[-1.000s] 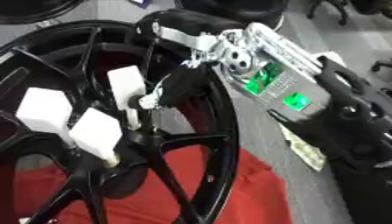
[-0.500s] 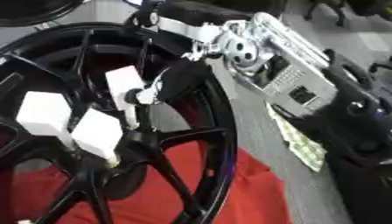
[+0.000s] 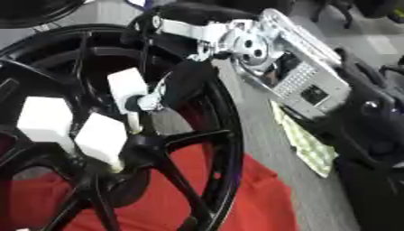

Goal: Pull the pin out of the wheel hub.

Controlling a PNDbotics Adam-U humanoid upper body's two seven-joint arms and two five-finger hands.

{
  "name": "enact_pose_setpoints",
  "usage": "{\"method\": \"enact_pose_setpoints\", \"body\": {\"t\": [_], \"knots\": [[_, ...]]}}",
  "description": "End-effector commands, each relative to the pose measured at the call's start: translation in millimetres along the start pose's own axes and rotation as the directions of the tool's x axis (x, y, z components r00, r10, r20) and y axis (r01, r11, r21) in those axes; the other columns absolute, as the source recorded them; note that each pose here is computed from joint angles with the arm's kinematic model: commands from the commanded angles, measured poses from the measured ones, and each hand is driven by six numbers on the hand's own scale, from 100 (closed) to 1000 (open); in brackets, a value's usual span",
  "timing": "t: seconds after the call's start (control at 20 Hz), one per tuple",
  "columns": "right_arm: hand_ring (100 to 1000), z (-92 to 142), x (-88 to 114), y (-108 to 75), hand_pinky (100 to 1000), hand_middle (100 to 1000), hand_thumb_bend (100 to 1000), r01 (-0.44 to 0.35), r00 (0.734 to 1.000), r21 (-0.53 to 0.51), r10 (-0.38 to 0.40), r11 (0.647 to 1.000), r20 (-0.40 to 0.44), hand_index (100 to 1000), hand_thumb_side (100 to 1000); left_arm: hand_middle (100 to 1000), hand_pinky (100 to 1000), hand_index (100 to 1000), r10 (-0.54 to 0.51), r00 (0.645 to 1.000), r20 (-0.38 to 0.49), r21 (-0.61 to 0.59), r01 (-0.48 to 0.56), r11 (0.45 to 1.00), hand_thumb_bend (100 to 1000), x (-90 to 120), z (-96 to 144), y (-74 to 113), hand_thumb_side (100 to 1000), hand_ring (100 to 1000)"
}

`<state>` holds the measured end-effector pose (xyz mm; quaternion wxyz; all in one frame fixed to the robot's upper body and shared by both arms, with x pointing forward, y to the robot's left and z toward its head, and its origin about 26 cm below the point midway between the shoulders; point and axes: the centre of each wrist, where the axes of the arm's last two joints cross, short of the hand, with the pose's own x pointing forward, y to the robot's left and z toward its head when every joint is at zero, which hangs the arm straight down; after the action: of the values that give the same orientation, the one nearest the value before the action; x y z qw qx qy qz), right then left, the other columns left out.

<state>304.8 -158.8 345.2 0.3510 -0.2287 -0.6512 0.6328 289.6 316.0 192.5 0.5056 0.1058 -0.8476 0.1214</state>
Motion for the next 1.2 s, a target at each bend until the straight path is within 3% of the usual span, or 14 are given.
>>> {"method": "enact_pose_setpoints", "body": {"t": [0.05, 1.2], "knots": [[967, 6.0, -1.4, -11.5, 915, 886, 495, -0.012, 1.0, -0.018, 0.012, 1.0, -0.008, 890, 408, 588, 731, 662, -0.009, 1.0, 0.03, -0.012, 0.01, 1.0, 100, 9.1, -2.2, 1.6, 817, 697], [974, -17.0, -26.7, -22.0, 917, 886, 468, 0.074, 0.997, 0.006, -0.074, 0.997, -0.015, 893, 443, 588, 734, 663, -0.009, 0.999, 0.035, -0.012, 0.01, 1.0, 100, 10.5, -3.4, 1.5, 816, 698]]}}
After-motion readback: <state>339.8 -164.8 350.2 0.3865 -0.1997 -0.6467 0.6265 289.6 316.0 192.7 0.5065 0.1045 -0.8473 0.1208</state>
